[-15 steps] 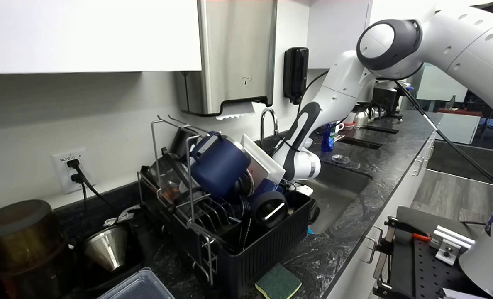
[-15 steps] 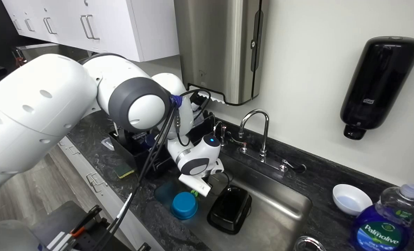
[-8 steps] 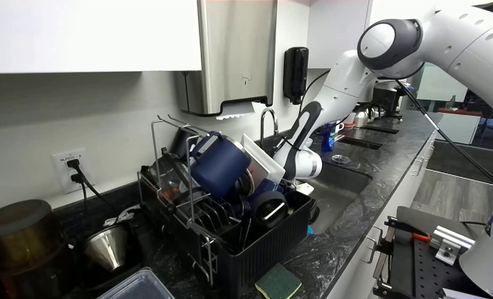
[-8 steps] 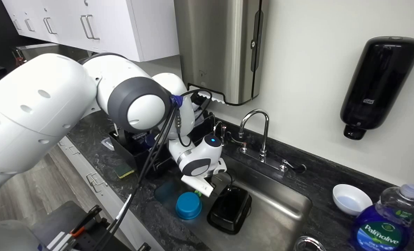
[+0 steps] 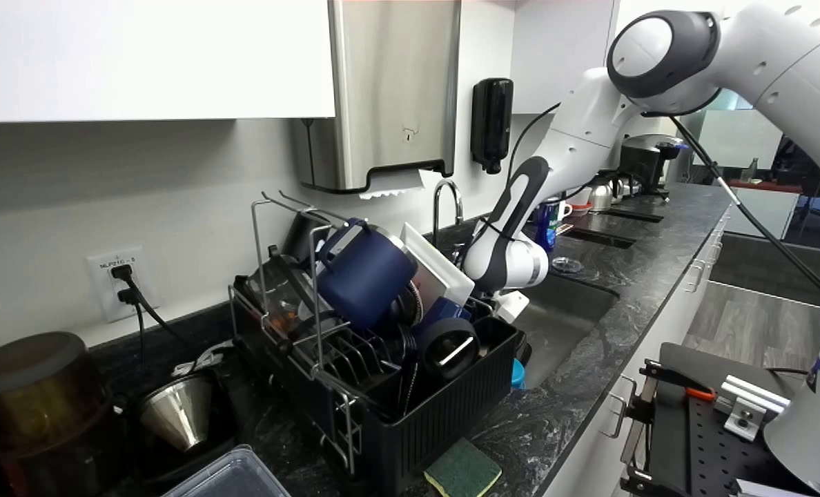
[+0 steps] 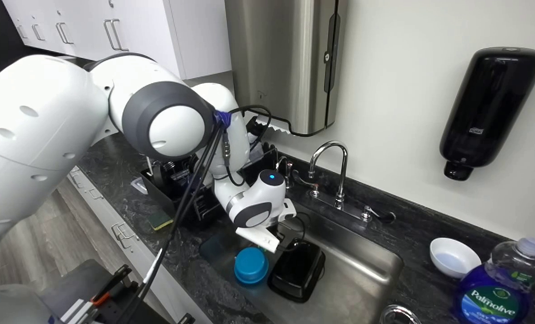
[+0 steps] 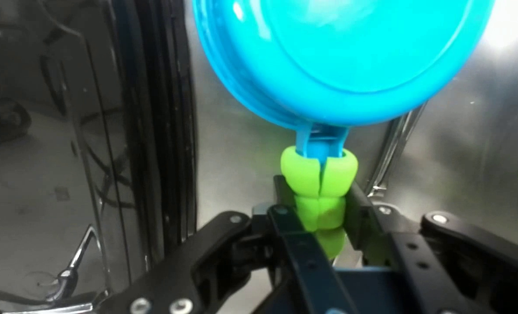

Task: Put the plastic pan in the drying rack

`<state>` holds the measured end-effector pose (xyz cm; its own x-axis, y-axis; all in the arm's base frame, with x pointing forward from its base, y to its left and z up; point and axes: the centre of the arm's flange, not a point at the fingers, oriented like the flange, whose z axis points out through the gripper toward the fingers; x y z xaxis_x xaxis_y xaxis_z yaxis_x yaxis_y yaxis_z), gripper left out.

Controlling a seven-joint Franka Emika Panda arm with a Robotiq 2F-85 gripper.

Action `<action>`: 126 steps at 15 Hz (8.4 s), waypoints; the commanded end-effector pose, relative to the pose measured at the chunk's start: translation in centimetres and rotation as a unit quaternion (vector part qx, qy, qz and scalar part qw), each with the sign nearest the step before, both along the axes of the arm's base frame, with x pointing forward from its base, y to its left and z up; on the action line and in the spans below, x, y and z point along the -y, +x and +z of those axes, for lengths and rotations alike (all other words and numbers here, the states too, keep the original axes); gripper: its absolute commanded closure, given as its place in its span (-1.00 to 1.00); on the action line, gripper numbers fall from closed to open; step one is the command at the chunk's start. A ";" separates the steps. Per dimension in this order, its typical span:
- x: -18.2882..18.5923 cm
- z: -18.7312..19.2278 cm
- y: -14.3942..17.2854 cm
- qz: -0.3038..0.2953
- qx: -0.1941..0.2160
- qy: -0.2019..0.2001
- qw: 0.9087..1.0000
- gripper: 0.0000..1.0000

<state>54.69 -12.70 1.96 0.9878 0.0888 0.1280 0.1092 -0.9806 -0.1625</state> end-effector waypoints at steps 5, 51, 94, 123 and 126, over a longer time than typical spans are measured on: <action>-1.1 4.4 -4.2 0.021 0.051 -0.026 0.998 0.85; 1.8 22.5 -10.3 0.306 0.228 0.030 0.924 0.85; -9.5 33.7 -10.4 0.331 0.240 -0.064 0.910 0.85; -19.6 48.6 -14.5 0.461 0.298 -0.151 0.822 0.85; -20.3 48.7 -13.3 0.463 0.291 -0.157 0.823 0.85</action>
<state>39.83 7.01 50.57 0.2439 0.8769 0.4142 0.8032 -0.4220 0.4205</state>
